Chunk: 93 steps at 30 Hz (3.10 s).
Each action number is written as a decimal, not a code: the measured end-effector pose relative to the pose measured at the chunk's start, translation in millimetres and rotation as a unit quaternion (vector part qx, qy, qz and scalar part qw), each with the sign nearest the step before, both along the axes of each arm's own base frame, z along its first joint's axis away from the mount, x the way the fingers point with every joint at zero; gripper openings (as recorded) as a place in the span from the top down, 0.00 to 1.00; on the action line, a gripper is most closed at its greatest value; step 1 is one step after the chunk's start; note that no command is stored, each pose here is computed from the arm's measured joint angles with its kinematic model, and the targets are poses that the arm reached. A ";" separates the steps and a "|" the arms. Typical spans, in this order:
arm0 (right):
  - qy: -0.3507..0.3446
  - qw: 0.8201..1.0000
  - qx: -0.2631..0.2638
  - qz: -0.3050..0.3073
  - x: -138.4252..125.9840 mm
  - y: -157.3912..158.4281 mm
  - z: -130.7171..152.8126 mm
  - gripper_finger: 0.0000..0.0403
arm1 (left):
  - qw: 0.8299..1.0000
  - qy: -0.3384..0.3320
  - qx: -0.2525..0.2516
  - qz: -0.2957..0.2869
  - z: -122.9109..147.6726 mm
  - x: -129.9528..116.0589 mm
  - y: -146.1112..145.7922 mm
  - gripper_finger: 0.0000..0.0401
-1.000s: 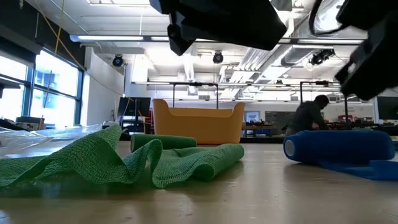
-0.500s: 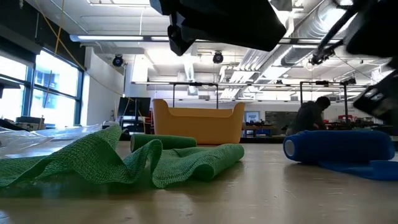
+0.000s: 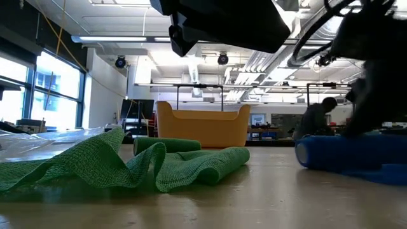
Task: Roll bandage
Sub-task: Roll the blue bandage, then open the bottom transparent zip bag
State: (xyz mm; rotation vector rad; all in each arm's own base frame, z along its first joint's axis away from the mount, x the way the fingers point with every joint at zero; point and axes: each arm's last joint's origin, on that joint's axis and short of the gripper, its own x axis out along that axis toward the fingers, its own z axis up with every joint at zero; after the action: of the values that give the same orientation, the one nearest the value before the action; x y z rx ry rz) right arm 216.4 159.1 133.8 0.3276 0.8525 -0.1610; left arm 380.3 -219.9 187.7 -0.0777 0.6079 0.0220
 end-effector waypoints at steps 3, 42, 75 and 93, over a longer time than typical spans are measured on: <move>-0.003 0.997 0.037 0.062 -6.5 17.6 2.1 1.00 | 1.000 0.001 0.002 -0.004 -0.3 -2.6 -3.9 0.89; -0.144 0.986 -0.070 0.046 12.0 43.0 20.9 0.95 | 0.977 0.117 0.075 0.161 41.0 -80.5 11.9 0.89; -0.319 0.944 -0.046 0.074 85.9 40.1 21.7 0.62 | 0.937 0.189 -0.096 0.276 -66.3 -184.7 2.4 0.88; -0.189 0.962 -0.148 0.129 94.0 77.3 48.7 0.62 | 0.984 0.044 -0.023 0.171 7.0 -123.8 -23.5 1.00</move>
State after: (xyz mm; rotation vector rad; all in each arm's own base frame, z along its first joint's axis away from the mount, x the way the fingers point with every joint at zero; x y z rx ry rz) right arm 310.4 236.3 182.5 -0.0385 0.4748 0.0197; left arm 256.4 -243.5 194.7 -0.2264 0.6769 0.3458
